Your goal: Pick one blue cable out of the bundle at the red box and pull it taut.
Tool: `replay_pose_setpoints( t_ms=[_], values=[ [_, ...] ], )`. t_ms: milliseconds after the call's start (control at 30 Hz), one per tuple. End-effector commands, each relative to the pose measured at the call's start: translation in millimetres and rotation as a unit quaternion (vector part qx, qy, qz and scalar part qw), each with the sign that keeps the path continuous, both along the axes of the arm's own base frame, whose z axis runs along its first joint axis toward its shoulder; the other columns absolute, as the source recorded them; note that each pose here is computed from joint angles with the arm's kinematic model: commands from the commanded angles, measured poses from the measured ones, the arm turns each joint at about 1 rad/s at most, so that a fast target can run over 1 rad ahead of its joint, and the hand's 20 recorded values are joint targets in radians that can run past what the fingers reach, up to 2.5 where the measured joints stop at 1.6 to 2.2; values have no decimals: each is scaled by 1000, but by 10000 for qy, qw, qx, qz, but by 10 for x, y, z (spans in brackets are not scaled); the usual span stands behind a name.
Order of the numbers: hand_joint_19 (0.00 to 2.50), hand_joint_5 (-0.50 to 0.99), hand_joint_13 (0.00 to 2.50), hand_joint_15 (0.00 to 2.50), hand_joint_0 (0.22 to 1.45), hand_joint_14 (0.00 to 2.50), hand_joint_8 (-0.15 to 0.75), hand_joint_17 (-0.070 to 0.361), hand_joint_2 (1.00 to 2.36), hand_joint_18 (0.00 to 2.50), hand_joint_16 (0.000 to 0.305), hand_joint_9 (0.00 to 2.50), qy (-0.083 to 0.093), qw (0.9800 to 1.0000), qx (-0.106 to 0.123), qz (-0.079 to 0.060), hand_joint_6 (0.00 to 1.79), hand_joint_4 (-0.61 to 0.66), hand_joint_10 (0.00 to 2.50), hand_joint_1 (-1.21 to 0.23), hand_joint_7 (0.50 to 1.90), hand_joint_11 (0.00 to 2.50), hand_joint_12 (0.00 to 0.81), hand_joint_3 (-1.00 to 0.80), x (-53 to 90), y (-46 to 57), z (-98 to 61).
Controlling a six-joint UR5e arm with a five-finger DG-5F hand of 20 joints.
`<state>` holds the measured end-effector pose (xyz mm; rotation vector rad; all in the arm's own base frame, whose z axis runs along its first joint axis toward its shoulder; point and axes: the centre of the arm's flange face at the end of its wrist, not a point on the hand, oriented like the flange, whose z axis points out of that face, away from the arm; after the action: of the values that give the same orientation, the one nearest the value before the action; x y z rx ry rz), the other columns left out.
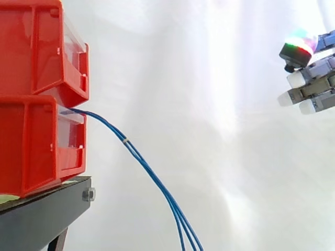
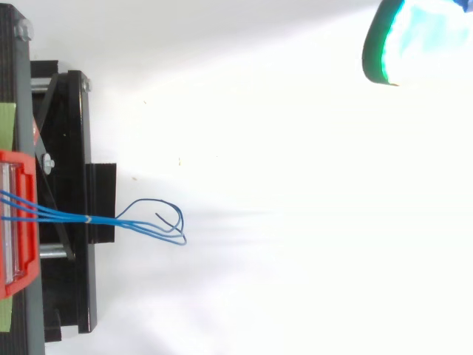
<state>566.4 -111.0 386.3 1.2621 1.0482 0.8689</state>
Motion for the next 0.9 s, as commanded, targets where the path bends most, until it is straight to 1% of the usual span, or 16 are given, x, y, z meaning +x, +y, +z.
replay_pose_setpoints(
  t_ms=[0,167,333,367,433,467,500,533,567,667,700,733,800,833,867],
  values=[
    [183,-136,135,65,522,2,331,147,1000,123,65,424,-4,10000,-26,-47,502,242,10,-739,1162,467,401,-500,15,-6,-20],
    [174,-136,134,67,527,2,330,146,1000,126,65,421,-11,10000,-25,-78,502,221,12,-750,1195,468,400,-500,54,-7,-76],
    [172,-133,136,67,535,1,328,145,1000,133,64,417,-6,9999,-39,-101,501,205,12,-765,1242,469,399,-500,52,-11,-76],
    [173,-132,135,71,539,2,327,144,1000,133,64,417,24,9999,-64,-100,501,196,10,-768,1250,470,398,-496,63,-3,-101],
    [169,-132,134,62,557,2,324,142,1007,130,63,413,95,9999,-80,-115,500,183,12,-774,1286,465,393,-401,96,-2,-186],
    [168,-132,134,63,561,0,324,142,1008,130,63,413,209,9997,-95,-99,500,181,10,-774,1292,462,393,-383,142,6,-315],
    [169,-132,133,63,561,2,323,142,1009,131,63,411,209,9997,-95,-99,500,177,10,-774,1293,465,393,-369,142,6,-315],
    [173,-134,133,62,564,2,323,142,1011,130,63,410,252,9996,-93,-99,503,176,12,-771,1289,464,392,-356,168,9,-382],
    [174,-134,134,59,566,0,322,142,1009,130,63,410,214,9997,-88,-99,504,178,12,-770,1286,463,392,-360,228,16,-464],
    [185,-136,134,66,553,2,325,142,1006,134,63,410,54,9999,-89,-116,502,195,10,-758,1273,475,394,-414,287,20,-480],
    [180,-136,135,71,550,0,326,143,1005,135,63,409,-148,9997,-69,-163,501,201,10,-757,1267,475,395,-432,358,20,-503],
    [184,-135,137,71,541,0,328,144,1002,137,64,410,-201,9996,-61,-187,500,213,12,-750,1256,469,398,-461,369,10,-500],
    [190,-135,137,71,536,2,333,144,1002,139,64,412,-234,9995,-70,-218,500,228,12,-741,1238,467,399,-463,395,7,-531],
    [189,-134,138,69,534,2,333,144,1003,138,64,413,-235,9993,-123,-251,501,232,12,-739,1222,473,399,-461,402,11,-535],
    [190,-135,138,69,535,2,334,144,1002,140,64,415,-158,9991,-226,-337,501,233,10,-735,1221,474,399,-465,413,-3,-588]
  ],
)
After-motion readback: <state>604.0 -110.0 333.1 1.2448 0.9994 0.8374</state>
